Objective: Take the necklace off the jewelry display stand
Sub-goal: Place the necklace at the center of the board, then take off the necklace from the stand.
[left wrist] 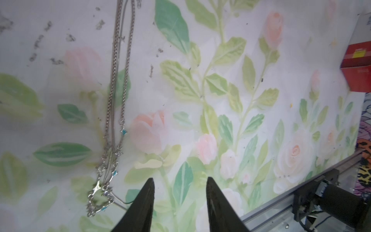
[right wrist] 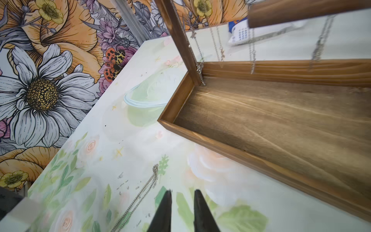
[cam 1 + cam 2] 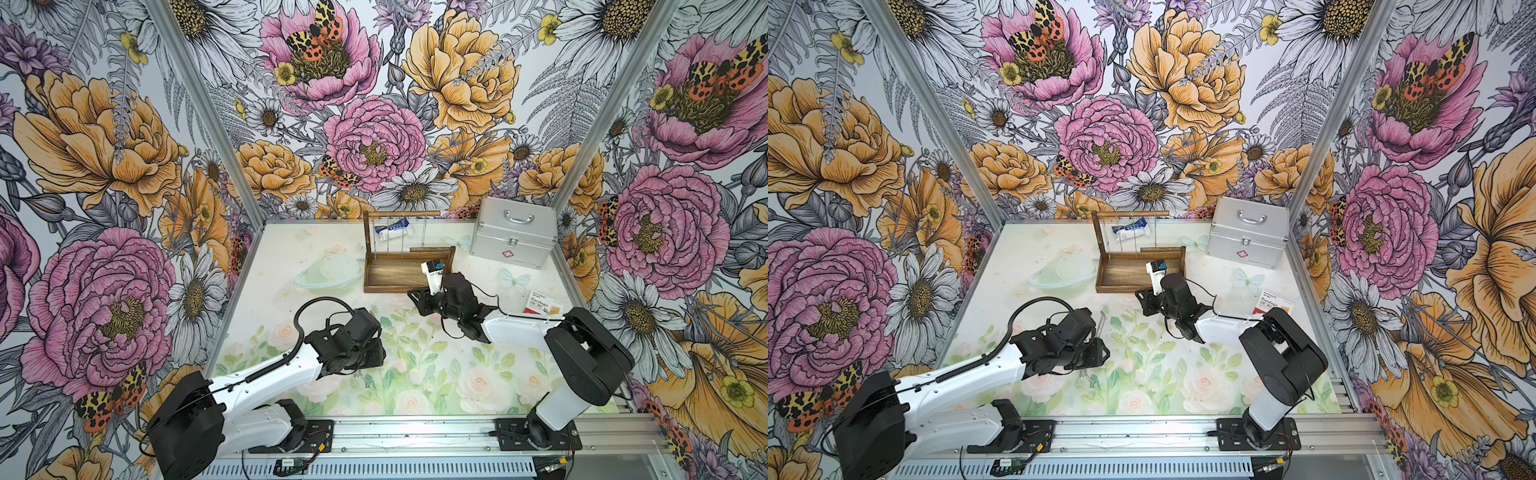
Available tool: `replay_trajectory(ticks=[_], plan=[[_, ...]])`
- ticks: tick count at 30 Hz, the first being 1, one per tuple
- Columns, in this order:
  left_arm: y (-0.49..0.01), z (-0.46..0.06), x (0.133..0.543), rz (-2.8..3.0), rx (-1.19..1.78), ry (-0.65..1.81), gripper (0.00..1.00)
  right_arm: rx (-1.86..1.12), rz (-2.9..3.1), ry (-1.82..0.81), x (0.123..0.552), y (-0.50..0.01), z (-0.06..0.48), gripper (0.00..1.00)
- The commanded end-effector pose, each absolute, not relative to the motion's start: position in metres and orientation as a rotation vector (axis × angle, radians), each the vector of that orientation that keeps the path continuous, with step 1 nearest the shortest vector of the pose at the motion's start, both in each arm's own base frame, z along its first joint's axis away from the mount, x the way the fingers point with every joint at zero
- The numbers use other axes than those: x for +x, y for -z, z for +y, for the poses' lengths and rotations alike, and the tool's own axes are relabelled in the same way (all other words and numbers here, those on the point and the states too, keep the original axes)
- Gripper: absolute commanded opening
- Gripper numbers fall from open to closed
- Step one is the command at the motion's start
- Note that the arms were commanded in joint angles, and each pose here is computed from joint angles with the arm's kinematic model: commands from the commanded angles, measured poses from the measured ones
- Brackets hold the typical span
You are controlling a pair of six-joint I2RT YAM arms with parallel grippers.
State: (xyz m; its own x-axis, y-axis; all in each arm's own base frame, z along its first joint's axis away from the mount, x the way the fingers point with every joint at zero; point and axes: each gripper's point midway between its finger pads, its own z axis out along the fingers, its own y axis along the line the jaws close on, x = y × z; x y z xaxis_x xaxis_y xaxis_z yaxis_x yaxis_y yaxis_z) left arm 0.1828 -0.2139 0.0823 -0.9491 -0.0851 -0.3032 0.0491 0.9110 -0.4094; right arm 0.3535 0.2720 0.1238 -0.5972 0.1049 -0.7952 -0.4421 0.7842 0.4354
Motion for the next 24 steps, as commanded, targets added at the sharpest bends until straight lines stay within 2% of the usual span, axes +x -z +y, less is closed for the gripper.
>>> replay_trajectory(ticks=[1,9,16,21,24], plan=[[-0.112,-0.231,0.192,2.674,0.087,0.674,0.56,-0.023,1.926,-0.638,0.371,-0.153,0.222,0.24],[-0.17,-0.246,0.216,2.498,0.186,0.709,0.98,0.197,1.759,-0.533,0.354,-0.176,0.14,0.39],[-0.199,-0.243,0.245,2.392,0.196,0.621,0.99,0.377,1.685,-0.626,0.348,-0.17,0.088,0.52],[-0.192,-0.222,0.278,2.342,-0.011,0.411,0.99,0.391,1.657,-0.688,0.347,-0.171,0.083,0.66],[-0.183,-0.214,0.292,2.32,-0.06,0.273,0.99,0.374,1.658,-0.708,0.349,-0.172,0.086,0.68]])
